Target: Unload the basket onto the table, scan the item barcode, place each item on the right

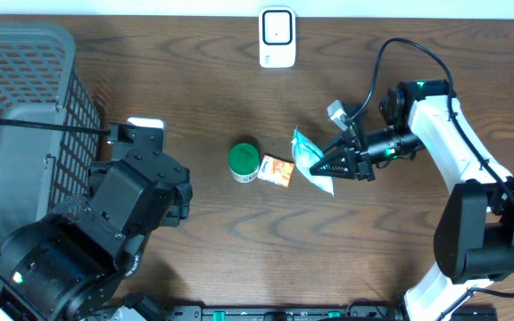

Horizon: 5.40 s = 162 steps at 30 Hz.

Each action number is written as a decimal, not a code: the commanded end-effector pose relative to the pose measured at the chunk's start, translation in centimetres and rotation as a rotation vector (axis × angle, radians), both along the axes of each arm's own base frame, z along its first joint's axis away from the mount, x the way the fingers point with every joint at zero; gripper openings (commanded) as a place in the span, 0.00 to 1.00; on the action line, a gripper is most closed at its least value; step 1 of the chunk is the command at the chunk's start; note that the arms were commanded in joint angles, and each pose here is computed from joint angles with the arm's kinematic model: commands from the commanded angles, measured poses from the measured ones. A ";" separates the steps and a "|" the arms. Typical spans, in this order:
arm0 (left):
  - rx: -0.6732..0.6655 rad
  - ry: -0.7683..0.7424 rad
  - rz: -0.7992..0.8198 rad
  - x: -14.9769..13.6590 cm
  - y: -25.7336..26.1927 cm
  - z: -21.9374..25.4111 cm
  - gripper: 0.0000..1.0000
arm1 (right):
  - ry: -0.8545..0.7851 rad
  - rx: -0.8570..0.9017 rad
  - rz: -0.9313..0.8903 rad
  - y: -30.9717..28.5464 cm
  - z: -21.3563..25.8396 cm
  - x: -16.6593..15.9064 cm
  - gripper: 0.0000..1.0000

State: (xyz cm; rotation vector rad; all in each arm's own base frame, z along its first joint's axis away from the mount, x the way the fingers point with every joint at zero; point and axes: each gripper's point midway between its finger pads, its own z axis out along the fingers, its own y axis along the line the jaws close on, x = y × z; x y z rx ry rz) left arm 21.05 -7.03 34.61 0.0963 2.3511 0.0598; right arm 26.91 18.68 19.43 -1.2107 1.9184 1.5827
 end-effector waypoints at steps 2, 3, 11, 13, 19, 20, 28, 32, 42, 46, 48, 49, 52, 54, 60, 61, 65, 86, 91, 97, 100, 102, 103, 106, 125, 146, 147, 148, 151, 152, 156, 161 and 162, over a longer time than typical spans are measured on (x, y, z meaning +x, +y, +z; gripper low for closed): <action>-0.005 -0.012 0.021 0.0 0.3 0.4 0.75 | 0.081 -0.200 -0.111 -0.5 -2.7 2.9 0.01; -0.005 -0.012 0.021 0.0 0.3 0.3 0.75 | 0.096 -0.247 -0.167 -0.5 -3.5 4.3 0.01; -0.005 -0.012 0.020 0.0 0.3 0.3 0.75 | -0.090 -0.561 -0.668 -1.4 -5.9 16.3 0.09; -0.005 -0.012 0.021 0.0 0.3 0.3 0.75 | -0.152 -0.567 -0.731 -1.0 -5.2 17.9 0.12; -0.005 -0.012 0.021 0.0 0.3 0.4 0.75 | -0.302 -0.494 -0.847 0.4 -3.3 22.0 0.19; -0.005 -0.012 0.020 0.0 0.3 0.4 0.75 | -0.319 -0.475 -0.856 0.6 -3.2 22.6 0.19; -0.005 -0.012 0.021 0.0 0.3 0.3 0.75 | -0.370 -0.377 -0.922 2.1 -2.6 28.0 0.17; -0.005 -0.012 0.021 0.0 0.3 0.4 0.75 | -0.353 -0.362 -0.936 3.1 -3.2 31.4 0.14; -0.005 -0.012 0.020 0.0 0.3 0.3 0.75 | -0.299 -0.374 -0.934 5.3 -3.6 36.5 0.11; -0.005 -0.012 0.021 0.0 0.3 0.3 0.75 | -0.168 -0.420 -0.950 4.9 -5.0 35.4 0.09; -0.005 -0.012 0.021 0.0 0.3 0.3 0.75 | -0.122 -0.448 -0.961 4.6 -5.2 34.9 0.07; -0.005 -0.012 0.020 0.0 0.3 0.4 0.75 | -0.107 -0.466 -0.976 4.2 -5.4 34.8 0.07; -0.005 -0.012 0.020 0.0 0.3 0.3 0.75 | -0.085 -0.503 -1.000 3.6 -5.8 34.6 0.07; -0.005 -0.012 0.020 0.0 0.3 0.3 0.75 | -0.071 -0.519 -0.994 3.6 -6.1 34.2 0.07; -0.005 -0.012 0.020 0.0 0.3 0.4 0.75 | -0.067 -0.568 -1.020 3.1 -6.7 34.0 0.07; -0.005 -0.012 0.020 0.0 0.3 0.4 0.75 | -0.061 -0.576 -1.017 3.1 -6.9 33.8 0.08; -0.005 -0.012 0.021 0.0 0.3 0.3 0.75 | -0.053 -0.597 -1.003 3.0 -7.6 33.5 0.08; -0.005 -0.012 0.021 0.0 0.3 0.3 0.75 | 0.008 -0.732 -1.033 3.0 -11.7 32.6 0.01; -0.005 -0.012 0.020 0.0 0.3 0.4 0.75 | 0.011 -0.975 -1.159 -2.4 -8.9 30.5 0.01; -0.005 -0.012 0.020 0.0 0.3 0.3 0.75 | 0.071 -1.198 -1.218 -8.4 -5.7 26.4 0.01; -0.005 -0.012 0.021 0.0 0.3 0.3 0.75 | 0.173 -1.331 -1.226 -12.7 -5.9 23.7 0.01; -0.005 -0.012 0.020 0.0 0.3 0.3 0.75 | 0.221 -1.436 -1.271 -16.7 -6.1 22.6 0.01; -0.005 -0.012 0.021 0.0 0.3 0.3 0.75 | 0.246 -1.455 -1.273 -17.8 -6.6 22.3 0.01; -0.005 -0.012 0.021 0.0 0.3 0.3 0.75 | 0.328 -1.506 -1.331 -22.0 -7.5 21.6 0.01; -0.005 -0.012 0.021 0.0 0.3 0.3 0.75 | 0.960 -1.895 -1.431 -43.2 -16.5 6.9 0.03; -0.005 -0.012 0.021 0.0 0.3 0.3 0.75 | 0.753 -1.089 -1.688 -39.5 -1.0 13.4 0.57; -0.005 -0.012 0.020 0.0 0.3 0.3 0.75 | 0.739 -1.039 -1.663 -37.9 0.0 13.8 0.42; -0.005 -0.012 0.021 0.0 0.3 0.3 0.75 | 0.728 -1.007 -1.640 -36.6 0.7 14.0 0.30; -0.005 -0.012 0.021 0.0 0.3 0.3 0.75 | 0.675 -0.971 -1.507 -31.6 2.4 14.4 0.17; -0.005 -0.012 0.020 0.0 0.3 0.3 0.75 | 0.655 -0.975 -1.454 -29.8 2.6 14.4 0.29; -0.005 -0.012 0.021 0.0 0.3 0.3 0.75 | 0.499 -0.958 -1.168 -22.2 2.7 15.6 0.99; -0.005 -0.012 0.021 0.0 0.3 0.3 0.75 | 0.364 -0.997 -0.861 -13.9 1.3 14.8 0.99; -0.005 -0.012 0.020 0.0 0.3 0.3 0.75 | 0.360 -1.008 -0.822 -12.4 0.8 14.4 0.99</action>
